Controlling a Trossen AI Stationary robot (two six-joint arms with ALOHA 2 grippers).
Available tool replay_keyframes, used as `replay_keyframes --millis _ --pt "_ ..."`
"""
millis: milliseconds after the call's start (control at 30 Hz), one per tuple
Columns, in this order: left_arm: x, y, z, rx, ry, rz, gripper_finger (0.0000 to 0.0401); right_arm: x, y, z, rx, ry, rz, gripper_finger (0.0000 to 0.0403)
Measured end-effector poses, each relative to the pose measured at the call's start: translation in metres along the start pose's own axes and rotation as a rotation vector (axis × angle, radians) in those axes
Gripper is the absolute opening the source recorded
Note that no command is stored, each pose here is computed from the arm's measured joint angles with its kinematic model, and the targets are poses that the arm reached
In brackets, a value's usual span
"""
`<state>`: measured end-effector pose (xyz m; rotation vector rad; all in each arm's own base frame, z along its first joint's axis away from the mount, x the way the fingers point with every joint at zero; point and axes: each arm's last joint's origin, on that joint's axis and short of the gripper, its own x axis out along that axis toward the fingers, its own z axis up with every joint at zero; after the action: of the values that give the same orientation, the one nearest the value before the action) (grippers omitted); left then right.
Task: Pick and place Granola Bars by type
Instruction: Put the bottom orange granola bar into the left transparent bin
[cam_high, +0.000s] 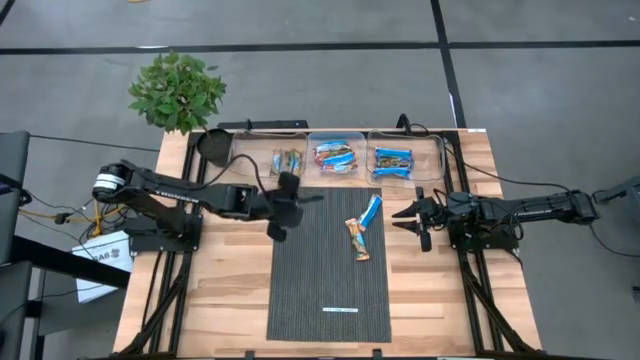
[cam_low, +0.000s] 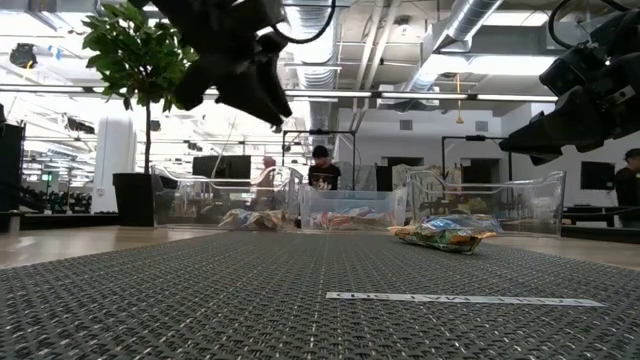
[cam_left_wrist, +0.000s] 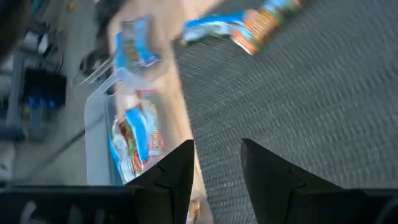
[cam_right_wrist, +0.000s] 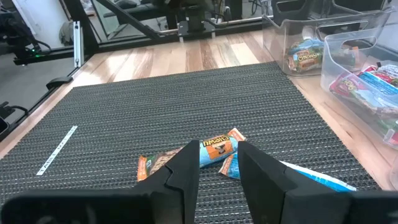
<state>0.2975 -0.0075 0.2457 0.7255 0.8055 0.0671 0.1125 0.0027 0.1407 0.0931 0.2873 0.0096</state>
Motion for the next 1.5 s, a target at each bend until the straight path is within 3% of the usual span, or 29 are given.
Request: replay_keyframes --millis 200,467,867,1133,1500 --pt "-0.005 -0.014 0.004 0.215 0.005 -0.049 0.0126 0.0 0.0 0.0 0.0 0.0 0.0 0.0102" --pt "0.003 -0.027 0.01 0.391 0.025 -0.098 0.0126 0.0 0.0 0.0 0.0 0.0 0.0 0.0102" --pt "0.038 -0.03 0.064 0.608 0.027 -0.187 0.0126 0.0 0.0 0.0 0.0 0.0 0.0 0.0102" --pt "0.066 -0.038 0.093 0.721 -0.008 -0.211 0.0126 0.0 0.0 0.0 0.0 0.0 0.0 0.0102" --pt "0.1 -0.044 0.121 0.78 -0.071 -0.219 0.0126 0.0 0.0 0.0 0.0 -0.001 0.0 0.0102"
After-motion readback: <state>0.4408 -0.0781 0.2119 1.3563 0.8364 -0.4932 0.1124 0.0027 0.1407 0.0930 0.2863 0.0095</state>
